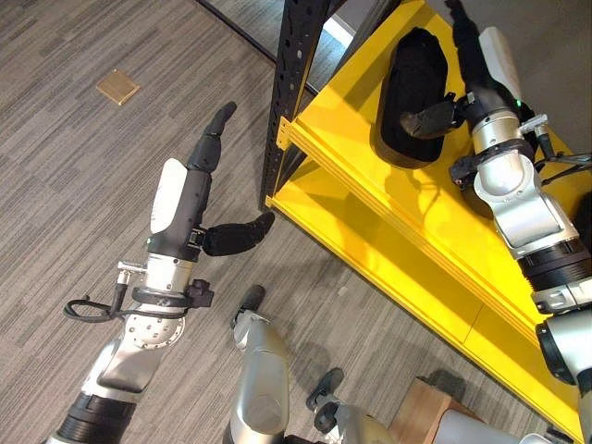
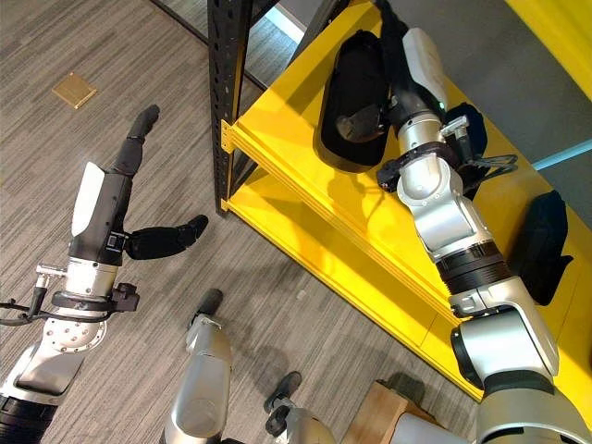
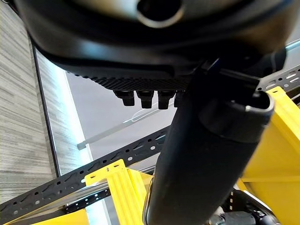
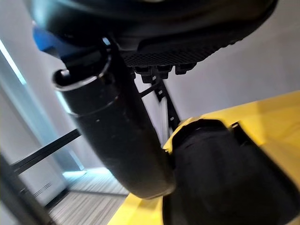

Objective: Move parts from the plastic box to the shelf.

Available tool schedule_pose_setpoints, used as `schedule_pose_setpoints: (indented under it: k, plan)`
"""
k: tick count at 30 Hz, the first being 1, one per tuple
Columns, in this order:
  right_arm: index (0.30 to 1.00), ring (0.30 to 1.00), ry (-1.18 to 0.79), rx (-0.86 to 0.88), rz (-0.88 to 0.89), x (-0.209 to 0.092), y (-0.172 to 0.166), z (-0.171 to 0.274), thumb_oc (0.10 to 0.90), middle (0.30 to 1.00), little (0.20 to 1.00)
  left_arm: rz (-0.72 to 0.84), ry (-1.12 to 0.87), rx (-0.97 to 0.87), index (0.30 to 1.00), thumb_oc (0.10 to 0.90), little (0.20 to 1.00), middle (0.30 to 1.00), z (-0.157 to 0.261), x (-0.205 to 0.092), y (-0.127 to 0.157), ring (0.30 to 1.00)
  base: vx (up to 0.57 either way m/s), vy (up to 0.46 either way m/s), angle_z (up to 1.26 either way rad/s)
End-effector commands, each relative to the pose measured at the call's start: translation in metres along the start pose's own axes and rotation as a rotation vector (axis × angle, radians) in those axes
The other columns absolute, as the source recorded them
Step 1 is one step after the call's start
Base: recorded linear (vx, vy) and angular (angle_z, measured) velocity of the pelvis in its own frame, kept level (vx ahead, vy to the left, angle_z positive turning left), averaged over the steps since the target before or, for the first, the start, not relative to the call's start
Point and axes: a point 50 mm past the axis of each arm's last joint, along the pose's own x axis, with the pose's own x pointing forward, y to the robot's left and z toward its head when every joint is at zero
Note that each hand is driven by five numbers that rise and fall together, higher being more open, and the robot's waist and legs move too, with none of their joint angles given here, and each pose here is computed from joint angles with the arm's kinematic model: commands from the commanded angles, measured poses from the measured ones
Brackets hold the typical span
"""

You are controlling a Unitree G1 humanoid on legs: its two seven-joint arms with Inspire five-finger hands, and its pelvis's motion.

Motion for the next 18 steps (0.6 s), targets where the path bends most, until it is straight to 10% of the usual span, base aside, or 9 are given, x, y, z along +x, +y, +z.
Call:
schedule_pose_setpoints:
  k: [1, 18]
  plan:
    - [1.000, 1.000, -0.021, 0.045, -0.170, 0.011, -0.023, 0.014, 0.900, 1.000, 1.000, 0.062, -0.130, -0.042, 1.000, 0.900, 1.000, 1.000, 0.020, 0.009, 0.013, 1.000, -0.06, 0.006, -0.08]
    - [1.000, 1.000, -0.270, 0.131, 0.030, -0.016, 0.002, 0.070, 0.900, 1.000, 1.000, 0.160, -0.112, -0.026, 1.000, 0.900, 1.000, 1.000, 0.020, 0.010, 0.019, 1.000, -0.07, 0.010, -0.05]
